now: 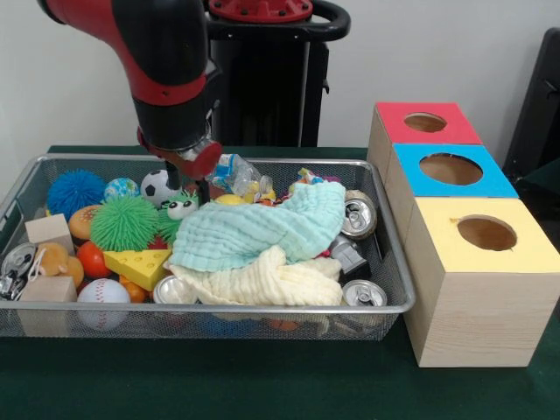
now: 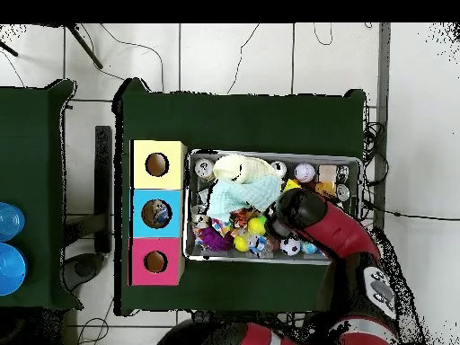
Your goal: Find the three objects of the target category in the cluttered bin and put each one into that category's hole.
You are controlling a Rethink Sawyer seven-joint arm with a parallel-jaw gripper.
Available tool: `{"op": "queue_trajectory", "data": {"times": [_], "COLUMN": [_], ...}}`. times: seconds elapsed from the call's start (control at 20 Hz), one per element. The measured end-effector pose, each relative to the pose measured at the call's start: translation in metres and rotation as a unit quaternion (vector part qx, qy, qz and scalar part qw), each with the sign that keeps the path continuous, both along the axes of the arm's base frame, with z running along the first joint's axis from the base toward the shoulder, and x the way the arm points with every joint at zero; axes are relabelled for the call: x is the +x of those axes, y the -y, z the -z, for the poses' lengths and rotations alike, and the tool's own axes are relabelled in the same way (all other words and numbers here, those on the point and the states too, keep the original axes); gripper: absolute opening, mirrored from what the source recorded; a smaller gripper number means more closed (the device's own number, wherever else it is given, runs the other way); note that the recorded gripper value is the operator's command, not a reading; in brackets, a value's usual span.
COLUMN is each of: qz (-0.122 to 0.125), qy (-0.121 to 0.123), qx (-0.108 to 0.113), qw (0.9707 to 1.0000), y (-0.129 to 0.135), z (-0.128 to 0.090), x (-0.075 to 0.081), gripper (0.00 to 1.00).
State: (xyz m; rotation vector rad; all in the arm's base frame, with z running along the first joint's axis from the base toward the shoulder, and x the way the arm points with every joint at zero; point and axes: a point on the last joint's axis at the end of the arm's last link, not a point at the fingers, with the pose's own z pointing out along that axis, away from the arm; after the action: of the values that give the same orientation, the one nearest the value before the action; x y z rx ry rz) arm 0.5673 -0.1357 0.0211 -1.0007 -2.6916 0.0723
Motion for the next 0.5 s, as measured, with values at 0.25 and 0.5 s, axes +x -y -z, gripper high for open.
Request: {"op": "queue_trajectory", "data": {"times": [0.25, 0.5], "qz": [0.024, 0.037], "qy": [0.001, 0.01], "qx": [0.011, 0.016], "qw": [0.9996, 0.9991], "y": [0.023, 0.036], "z": [-0.032, -0.065], "x": [0.003, 0.008], "gripper": [1.0, 1.0]}}
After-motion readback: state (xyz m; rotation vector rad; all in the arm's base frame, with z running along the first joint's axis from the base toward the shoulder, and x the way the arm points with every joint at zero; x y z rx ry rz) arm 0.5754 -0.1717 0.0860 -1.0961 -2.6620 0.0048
